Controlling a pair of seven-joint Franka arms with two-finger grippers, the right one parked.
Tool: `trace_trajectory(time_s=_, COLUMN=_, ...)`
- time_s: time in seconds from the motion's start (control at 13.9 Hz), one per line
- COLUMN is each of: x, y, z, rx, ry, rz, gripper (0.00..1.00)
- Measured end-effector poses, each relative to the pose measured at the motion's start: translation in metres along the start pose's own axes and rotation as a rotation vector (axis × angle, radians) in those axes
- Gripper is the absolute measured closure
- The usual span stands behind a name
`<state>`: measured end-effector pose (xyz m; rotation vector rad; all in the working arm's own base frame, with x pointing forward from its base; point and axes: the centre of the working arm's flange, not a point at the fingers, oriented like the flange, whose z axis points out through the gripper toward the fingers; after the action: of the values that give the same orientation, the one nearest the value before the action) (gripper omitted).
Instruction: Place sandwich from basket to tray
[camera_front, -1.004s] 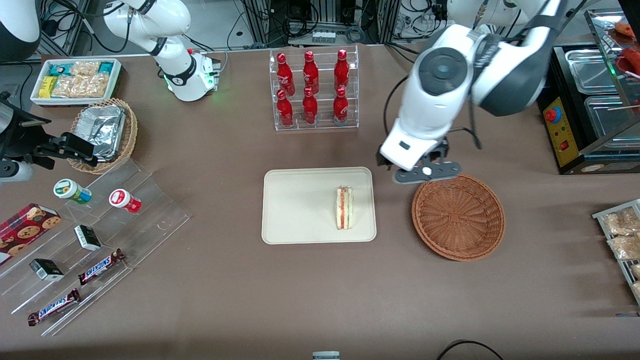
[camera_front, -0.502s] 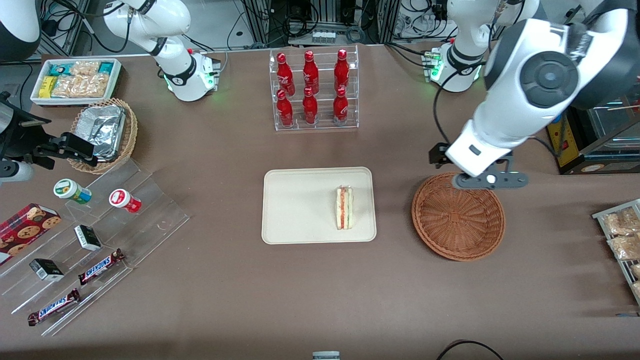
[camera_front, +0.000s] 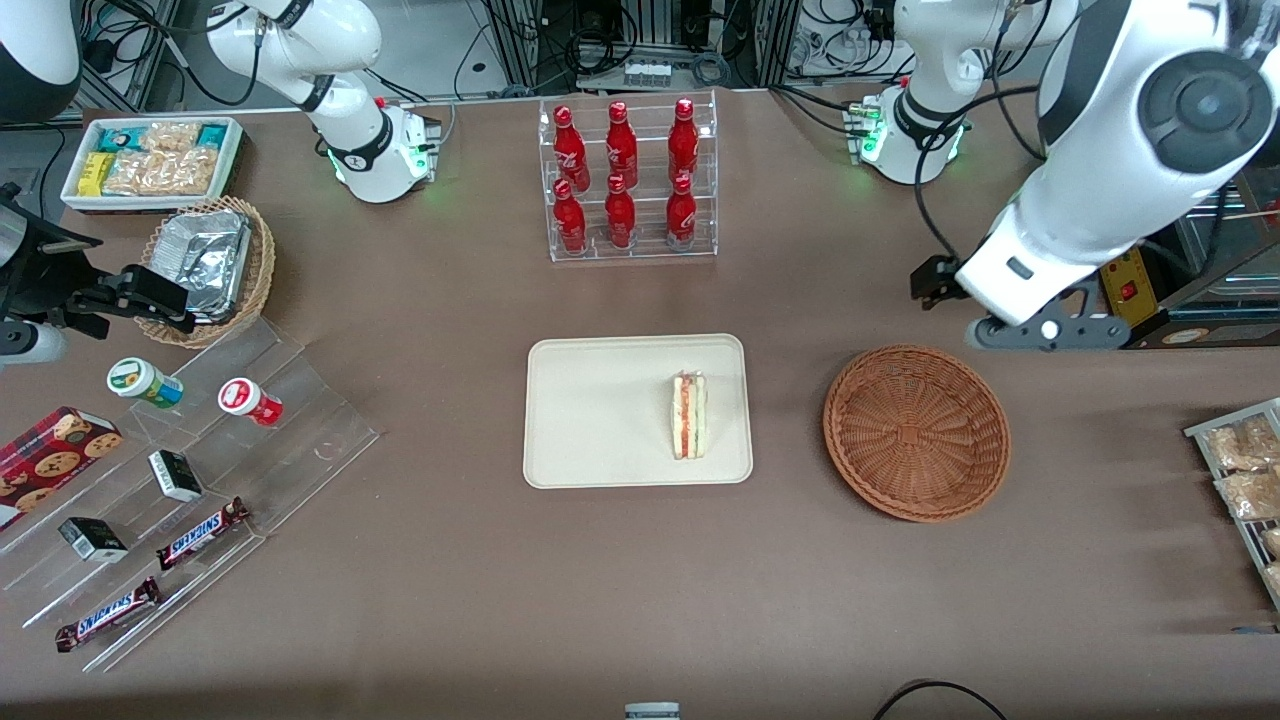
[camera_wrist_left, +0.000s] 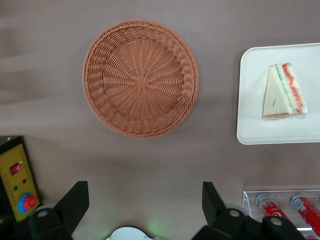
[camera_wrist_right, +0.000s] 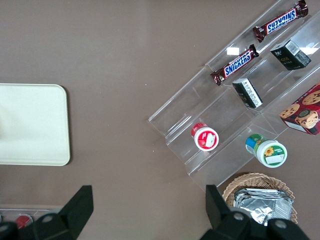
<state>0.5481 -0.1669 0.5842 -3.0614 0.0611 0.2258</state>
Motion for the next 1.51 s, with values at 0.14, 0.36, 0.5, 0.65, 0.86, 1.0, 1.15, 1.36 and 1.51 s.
trace_trajectory(time_s=0.14, x=-0.007, y=-0.007, z=-0.001, rx=0.006, ry=-0.008, rz=-0.011, gripper=0.00)
trace_trajectory(time_s=0.36, x=-0.014, y=-0.017, z=0.011, rx=0.021, ry=-0.056, rz=-0.027, gripper=0.00)
trace_trajectory(time_s=0.5, x=-0.014, y=-0.028, z=0.018, rx=0.023, ry=-0.075, rz=-0.041, gripper=0.00)
trace_trajectory(time_s=0.65, x=-0.011, y=-0.043, z=0.021, rx=0.019, ry=-0.082, rz=-0.060, gripper=0.00)
trace_trajectory(time_s=0.86, x=-0.008, y=-0.066, z=0.021, rx=0.012, ry=-0.084, rz=-0.098, gripper=0.00)
trace_trajectory(time_s=1.0, x=-0.009, y=-0.078, z=0.017, rx=0.008, ry=-0.076, rz=-0.117, gripper=0.00)
trace_trajectory(time_s=1.15, x=-0.014, y=-0.079, z=0.010, rx=0.008, ry=-0.062, rz=-0.120, gripper=0.00)
trace_trajectory(time_s=1.36, x=-0.017, y=-0.088, z=0.003, rx=0.005, ry=-0.047, rz=-0.135, gripper=0.00)
trace_trajectory(time_s=1.51, x=-0.017, y=-0.104, z=0.000, rx=-0.001, ry=-0.040, rz=-0.166, gripper=0.00)
